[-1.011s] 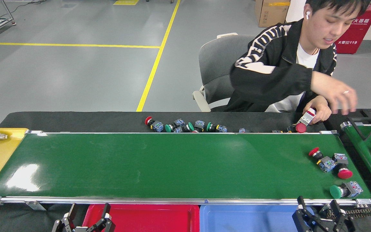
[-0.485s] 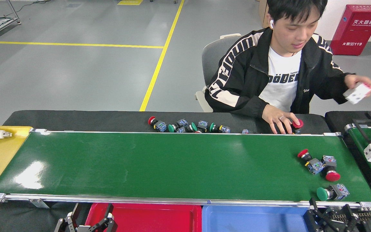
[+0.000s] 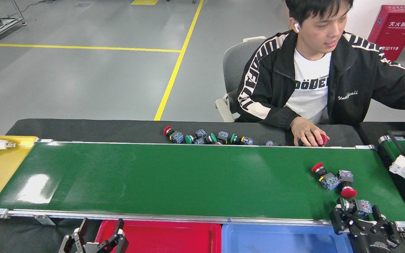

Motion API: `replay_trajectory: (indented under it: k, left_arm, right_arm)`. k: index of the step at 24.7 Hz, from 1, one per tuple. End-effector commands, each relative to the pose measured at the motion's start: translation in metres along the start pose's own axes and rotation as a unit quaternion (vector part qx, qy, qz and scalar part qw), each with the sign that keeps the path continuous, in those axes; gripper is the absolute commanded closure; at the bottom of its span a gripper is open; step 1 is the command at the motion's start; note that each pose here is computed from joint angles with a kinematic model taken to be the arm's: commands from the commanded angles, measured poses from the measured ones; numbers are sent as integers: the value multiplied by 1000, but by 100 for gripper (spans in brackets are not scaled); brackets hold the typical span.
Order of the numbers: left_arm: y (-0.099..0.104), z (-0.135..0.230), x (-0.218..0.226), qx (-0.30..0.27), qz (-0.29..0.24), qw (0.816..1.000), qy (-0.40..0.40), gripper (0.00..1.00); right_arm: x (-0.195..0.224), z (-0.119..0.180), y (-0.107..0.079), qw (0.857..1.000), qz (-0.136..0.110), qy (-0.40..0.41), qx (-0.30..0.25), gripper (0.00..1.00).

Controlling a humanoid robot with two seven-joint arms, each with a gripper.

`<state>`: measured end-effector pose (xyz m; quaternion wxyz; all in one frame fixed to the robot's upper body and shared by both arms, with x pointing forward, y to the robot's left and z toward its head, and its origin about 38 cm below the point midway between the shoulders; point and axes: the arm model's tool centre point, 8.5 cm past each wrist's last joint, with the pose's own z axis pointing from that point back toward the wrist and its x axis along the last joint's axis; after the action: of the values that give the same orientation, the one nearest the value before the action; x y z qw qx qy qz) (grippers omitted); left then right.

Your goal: Pick switch part from conveyor to tray

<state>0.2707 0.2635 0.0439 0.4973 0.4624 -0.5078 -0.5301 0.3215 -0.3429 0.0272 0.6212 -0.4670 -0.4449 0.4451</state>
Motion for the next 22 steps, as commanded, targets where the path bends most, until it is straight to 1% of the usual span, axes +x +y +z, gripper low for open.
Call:
replay_trajectory:
  k: [1,3,4,5,6,7,9,10,11,12,14,15,16,18,19,20,22]
  left_arm:
    - [7,-2,-2,11,-4,1000,0,0]
    - [7,-2,-3,11,-6,1000,1,0]
    - [7,-2,-4,11,-7,1000,2,0]
    - [7,-2,-5,10,-10,1000,4,0]
    - [7,-2,-7,9,-13,1000,5,0]
    - [7,-2,-8,7,-15,1000,4,0]
    - [7,-2,-8,5,-17,1000,3,0]
    - [7,-2,-8,4,-17,1000,3,0]
    - [7,-2,-8,4,-17,1000,3,0]
    - [7,-2,-8,4,-17,1000,4,0]
    - [6,-2,-8,3,-17,1000,3,0]
    - [7,-1,-9,3,-18,1000,2,0]
    - [7,-1,-10,4,-19,1000,1,0]
    - [7,-1,-10,7,-21,1000,-2,0]
    - [7,-1,-9,8,-21,1000,-3,0]
    - [7,-1,-9,7,-21,1000,-4,0]
    - [6,0,-7,5,-19,1000,-4,0]
  right_arm:
    - [6,-4,-8,1000,4,-27,-6,53]
    - [11,-4,-9,999,3,-42,-3,54]
    - [16,-2,-13,998,3,-55,-7,53]
    - [21,0,-19,997,2,-70,-17,53]
    - [29,3,-32,995,-2,-95,-34,53]
    - [40,7,-39,991,-8,-125,-45,52]
    - [80,17,-34,979,-26,-199,-42,50]
    - [110,25,-25,965,-28,-257,-32,49]
    - [132,33,-19,951,-26,-306,-25,48]
    - [154,41,-17,936,-28,-349,-24,48]
    - [182,54,-13,913,-28,-406,-19,47]
    - [203,63,-8,900,-32,-434,-12,47]
    - [225,74,-1,886,-29,-462,-1,43]
    - [254,95,15,865,-15,-501,23,22]
    - [262,101,22,860,-6,-509,32,13]
    - [271,107,29,856,-4,-516,41,3]
    - [282,109,29,855,-16,-516,41,3]
